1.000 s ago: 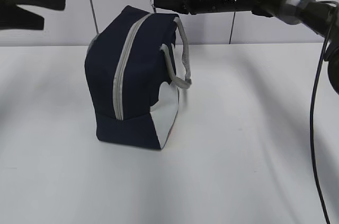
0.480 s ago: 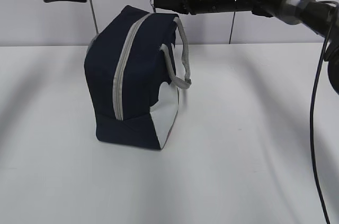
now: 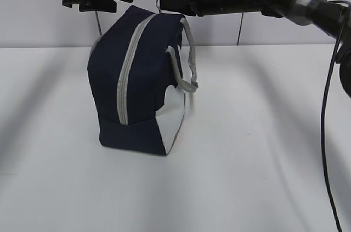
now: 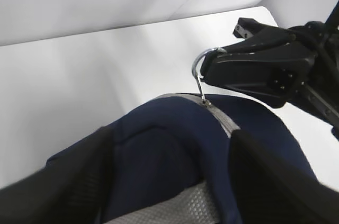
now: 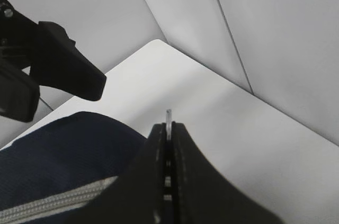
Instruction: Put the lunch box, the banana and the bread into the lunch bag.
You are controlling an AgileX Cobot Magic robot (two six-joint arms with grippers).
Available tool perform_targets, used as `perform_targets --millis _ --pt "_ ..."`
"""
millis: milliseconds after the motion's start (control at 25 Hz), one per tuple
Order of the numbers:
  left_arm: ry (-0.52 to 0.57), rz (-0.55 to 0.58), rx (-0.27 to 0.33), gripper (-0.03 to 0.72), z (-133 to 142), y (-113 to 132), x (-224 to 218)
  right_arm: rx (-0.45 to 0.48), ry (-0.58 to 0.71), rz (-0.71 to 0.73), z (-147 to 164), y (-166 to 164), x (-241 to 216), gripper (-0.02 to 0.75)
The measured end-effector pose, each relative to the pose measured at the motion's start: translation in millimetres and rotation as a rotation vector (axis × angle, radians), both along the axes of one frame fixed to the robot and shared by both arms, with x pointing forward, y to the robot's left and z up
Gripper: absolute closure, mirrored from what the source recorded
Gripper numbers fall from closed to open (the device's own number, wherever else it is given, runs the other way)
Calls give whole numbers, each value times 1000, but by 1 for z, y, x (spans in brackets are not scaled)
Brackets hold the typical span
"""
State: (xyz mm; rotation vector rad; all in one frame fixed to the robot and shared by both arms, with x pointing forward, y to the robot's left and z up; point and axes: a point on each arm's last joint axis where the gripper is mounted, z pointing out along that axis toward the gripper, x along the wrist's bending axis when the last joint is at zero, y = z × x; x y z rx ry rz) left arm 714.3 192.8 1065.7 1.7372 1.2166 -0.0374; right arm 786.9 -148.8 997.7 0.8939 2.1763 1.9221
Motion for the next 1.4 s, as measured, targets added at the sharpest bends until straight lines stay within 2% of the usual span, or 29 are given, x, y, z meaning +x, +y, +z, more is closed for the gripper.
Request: perform_targets --millis 240,440,720,800,1000,1040,1400 --pt "42 -47 -3 237 -10 -14 1 -5 -2 -6 0 0 1 754" --pt "48 -57 1 337 -11 -17 1 -7 -3 -8 0 0 1 754" --pt "58 -63 1 383 -16 -22 1 -7 -3 -8 0 0 1 754" --pt "57 -64 1 433 -16 -23 1 -7 -3 -8 0 0 1 754" --pt "62 -66 5 641 -19 -23 2 -7 -3 -9 0 0 1 754" --pt "64 -66 5 661 -20 -24 2 -7 -3 -9 0 0 1 754" --pt "52 -109 18 671 -20 -24 -1 12 26 -95 0 -5 7 754"
